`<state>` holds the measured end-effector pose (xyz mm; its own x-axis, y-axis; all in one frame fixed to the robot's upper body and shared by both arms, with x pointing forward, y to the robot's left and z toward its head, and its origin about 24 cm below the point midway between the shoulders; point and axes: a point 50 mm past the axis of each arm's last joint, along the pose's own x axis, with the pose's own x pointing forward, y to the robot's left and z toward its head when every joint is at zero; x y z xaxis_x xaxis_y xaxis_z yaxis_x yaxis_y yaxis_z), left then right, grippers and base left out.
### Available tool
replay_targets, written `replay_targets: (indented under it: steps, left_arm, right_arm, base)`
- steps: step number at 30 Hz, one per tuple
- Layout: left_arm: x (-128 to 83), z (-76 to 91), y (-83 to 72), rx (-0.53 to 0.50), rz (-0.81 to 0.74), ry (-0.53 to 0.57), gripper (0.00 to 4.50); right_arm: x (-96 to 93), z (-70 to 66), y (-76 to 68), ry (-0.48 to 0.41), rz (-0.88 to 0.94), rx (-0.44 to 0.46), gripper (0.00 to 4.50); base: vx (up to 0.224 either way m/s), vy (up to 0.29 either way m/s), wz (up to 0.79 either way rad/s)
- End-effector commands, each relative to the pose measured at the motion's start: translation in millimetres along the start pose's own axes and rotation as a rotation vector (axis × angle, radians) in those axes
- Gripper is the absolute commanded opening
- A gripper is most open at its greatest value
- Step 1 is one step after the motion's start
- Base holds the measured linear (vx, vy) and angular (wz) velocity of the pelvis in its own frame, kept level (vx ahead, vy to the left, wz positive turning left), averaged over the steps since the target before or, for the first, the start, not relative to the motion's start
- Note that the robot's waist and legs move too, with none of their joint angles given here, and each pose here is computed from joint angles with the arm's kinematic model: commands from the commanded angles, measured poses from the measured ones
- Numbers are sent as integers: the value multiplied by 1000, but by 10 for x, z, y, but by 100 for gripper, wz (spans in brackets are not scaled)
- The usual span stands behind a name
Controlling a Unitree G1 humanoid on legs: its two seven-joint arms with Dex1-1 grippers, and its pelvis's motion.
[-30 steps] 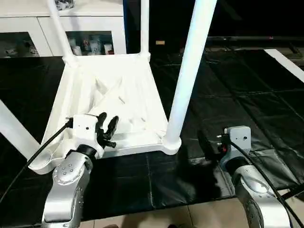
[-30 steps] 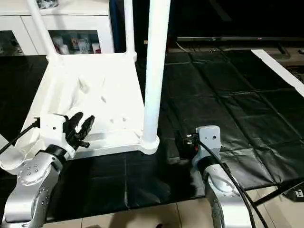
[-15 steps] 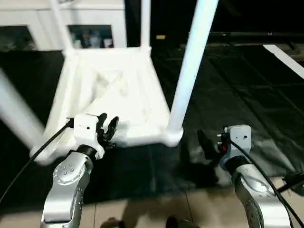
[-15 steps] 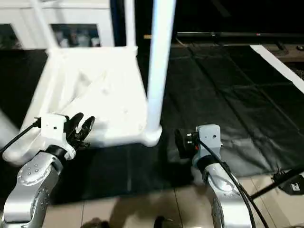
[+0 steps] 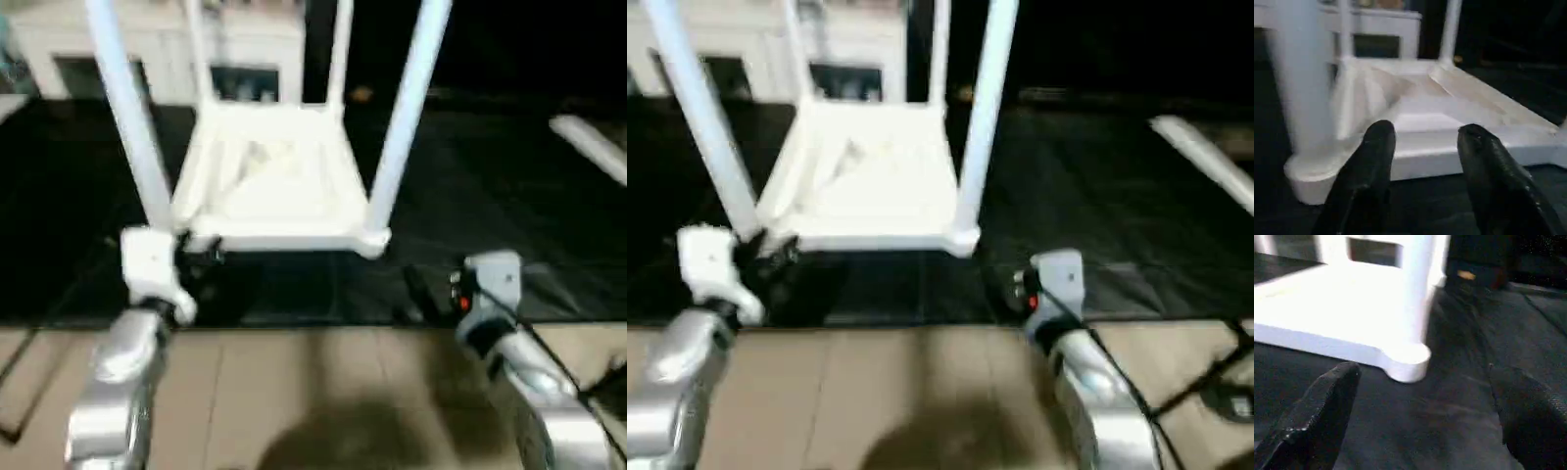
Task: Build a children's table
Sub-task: Move to table
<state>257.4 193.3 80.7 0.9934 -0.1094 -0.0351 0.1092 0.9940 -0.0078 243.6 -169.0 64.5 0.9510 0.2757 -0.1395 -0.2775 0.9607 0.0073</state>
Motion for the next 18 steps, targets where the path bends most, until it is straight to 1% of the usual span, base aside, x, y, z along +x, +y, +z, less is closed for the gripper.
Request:
replay_targets:
  steps: [1,3,5,6,8,11,14,15,17,18]
  left_arm:
    - [3,15,64,6,53,-2,273]
    - [1,18,102,17,81,5,301]
    - [8,26,145,19,116,5,311]
    - [8,28,149,20,119,5,320]
    - [23,48,212,34,172,3,342]
    - [42,66,238,42,197,-3,354]
    - [58,77,229,44,194,-11,386]
    - [68,87,220,46,190,-19,390]
    - [71,86,188,43,178,-22,401]
    - [71,82,166,37,168,-24,412]
  right_arm:
    - [10,31,14,-16,36,-1,450]
    - [18,39,20,-17,49,-7,450]
    - [33,46,42,-19,84,-15,450]
    - [34,46,44,-19,87,-16,450]
    - [40,42,77,-13,135,-25,450]
    - [50,46,96,-11,154,-15,450]
    - [54,61,114,-9,169,5,450]
    - [57,74,123,-11,176,11,450]
    - [66,85,144,-15,184,69,450]
    - [69,90,161,-15,190,81,450]
  base:
    - [-84,-43,-13]
    - [-67,5,-11]
    - [-28,13,-5]
    - [0,0,0]
    - [0,0,0]
    - [-18,17,-4]
    - [0,0,0]
    - [0,0,0]
    - [0,0,0]
    - [0,0,0]
